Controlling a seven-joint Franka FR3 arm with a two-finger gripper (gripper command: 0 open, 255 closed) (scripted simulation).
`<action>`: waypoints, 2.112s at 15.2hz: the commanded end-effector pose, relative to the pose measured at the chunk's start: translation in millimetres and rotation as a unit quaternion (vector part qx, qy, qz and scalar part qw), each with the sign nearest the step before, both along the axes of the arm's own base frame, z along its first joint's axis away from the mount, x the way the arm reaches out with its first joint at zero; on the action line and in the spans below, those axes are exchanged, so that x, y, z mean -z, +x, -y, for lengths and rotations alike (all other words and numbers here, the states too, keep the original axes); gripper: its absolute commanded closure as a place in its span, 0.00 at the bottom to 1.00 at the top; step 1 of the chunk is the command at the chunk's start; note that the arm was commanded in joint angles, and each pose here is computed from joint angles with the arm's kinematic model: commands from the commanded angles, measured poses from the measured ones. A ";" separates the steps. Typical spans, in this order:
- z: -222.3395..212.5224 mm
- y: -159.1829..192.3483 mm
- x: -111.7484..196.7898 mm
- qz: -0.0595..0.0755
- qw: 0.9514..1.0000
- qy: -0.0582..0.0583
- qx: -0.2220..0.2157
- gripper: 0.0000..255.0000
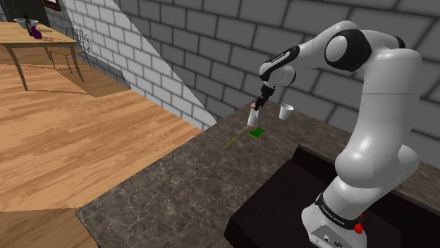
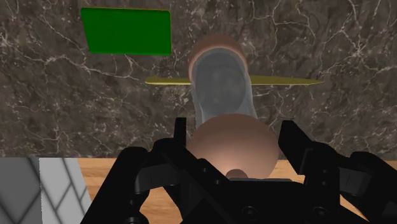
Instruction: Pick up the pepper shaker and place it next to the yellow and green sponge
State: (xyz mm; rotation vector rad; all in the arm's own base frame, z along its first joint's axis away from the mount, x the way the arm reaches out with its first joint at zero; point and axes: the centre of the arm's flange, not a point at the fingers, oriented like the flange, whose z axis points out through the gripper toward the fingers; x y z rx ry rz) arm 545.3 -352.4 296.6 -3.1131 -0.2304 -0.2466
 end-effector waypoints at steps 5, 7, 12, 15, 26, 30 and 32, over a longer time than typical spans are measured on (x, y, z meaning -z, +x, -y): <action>1.1 -0.4 31.2 0.000 1.000 0.000 0.000 1.00; 1.1 -0.4 41.7 0.000 1.000 0.000 0.000 1.00; 1.1 -0.4 68.1 0.000 1.000 0.000 0.000 1.00; 1.1 -0.4 84.0 0.000 1.000 0.000 0.000 1.00; 1.1 -0.4 103.2 0.000 1.000 0.000 0.000 1.00; 1.1 -0.4 103.3 0.000 1.000 0.000 0.000 0.00; 1.1 -0.4 103.3 0.000 1.000 0.000 0.000 0.00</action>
